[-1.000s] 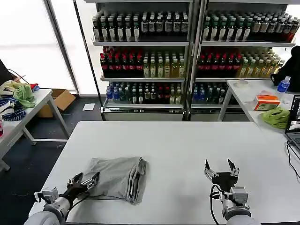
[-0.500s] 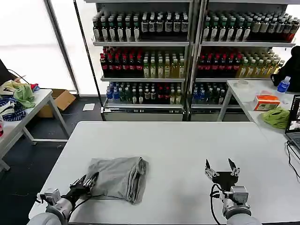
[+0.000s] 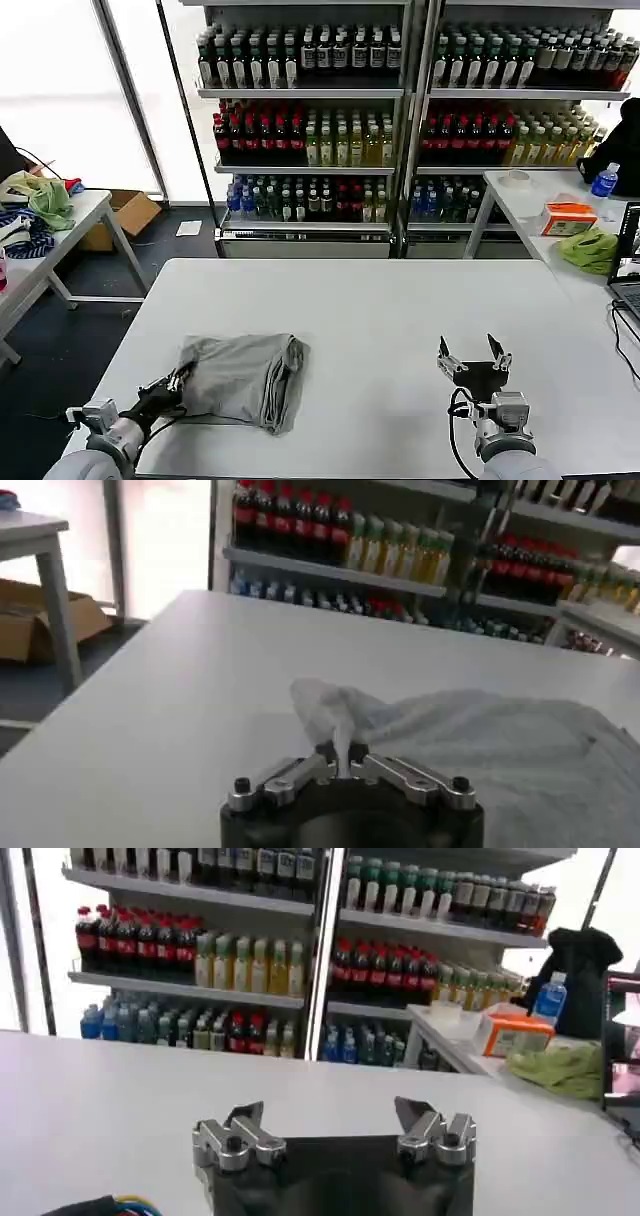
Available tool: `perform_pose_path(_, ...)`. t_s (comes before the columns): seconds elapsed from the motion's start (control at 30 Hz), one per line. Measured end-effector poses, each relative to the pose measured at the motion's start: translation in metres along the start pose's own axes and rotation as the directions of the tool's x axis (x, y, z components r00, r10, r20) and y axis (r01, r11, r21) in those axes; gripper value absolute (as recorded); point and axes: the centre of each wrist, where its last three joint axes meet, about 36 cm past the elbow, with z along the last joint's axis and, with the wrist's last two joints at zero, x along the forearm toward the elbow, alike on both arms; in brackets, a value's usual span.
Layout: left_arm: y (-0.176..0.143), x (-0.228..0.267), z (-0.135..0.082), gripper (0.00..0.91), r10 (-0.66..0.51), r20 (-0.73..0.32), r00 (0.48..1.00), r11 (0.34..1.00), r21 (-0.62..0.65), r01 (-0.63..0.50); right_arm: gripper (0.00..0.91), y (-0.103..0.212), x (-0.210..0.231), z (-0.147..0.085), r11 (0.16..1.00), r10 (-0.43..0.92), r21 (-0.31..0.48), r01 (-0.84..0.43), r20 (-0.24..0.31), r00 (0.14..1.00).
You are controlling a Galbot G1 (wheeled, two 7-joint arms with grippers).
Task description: Fold and organize the clothes.
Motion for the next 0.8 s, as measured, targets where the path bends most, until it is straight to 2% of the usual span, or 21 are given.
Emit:
perform_pose_path(0.23,0.039,0.013,-0.024,0.000,-0.065,0.035,0.997,0.997,-0.046,0.067,0.907,-0.002,-0.001,-0.001,1.000,0.004,0.002,-0.004,0.004,1.000)
perform_pose_path(0.57,0.128,0.039,-0.094,0.000,-0.219,0.123,0.968,0.956,-0.173,0.238,0.907,0.000,0.001,-0.003,1.000,0.005,-0.010,-0.005,0.007,1.000)
perform_pose_path(0.7,0.141,0.044,-0.111,0.000,-0.242,0.141,0.960,0.942,-0.203,0.268,0.907,0.001,0.002,-0.003,1.000,0.007,-0.015,-0.007,0.008,1.000)
perform_pose_path(0.8,0.144,0.047,-0.116,0.000,-0.250,0.149,0.957,0.937,-0.214,0.278,0.907,0.000,0.002,-0.003,1.000,0.014,-0.018,-0.013,0.006,1.000)
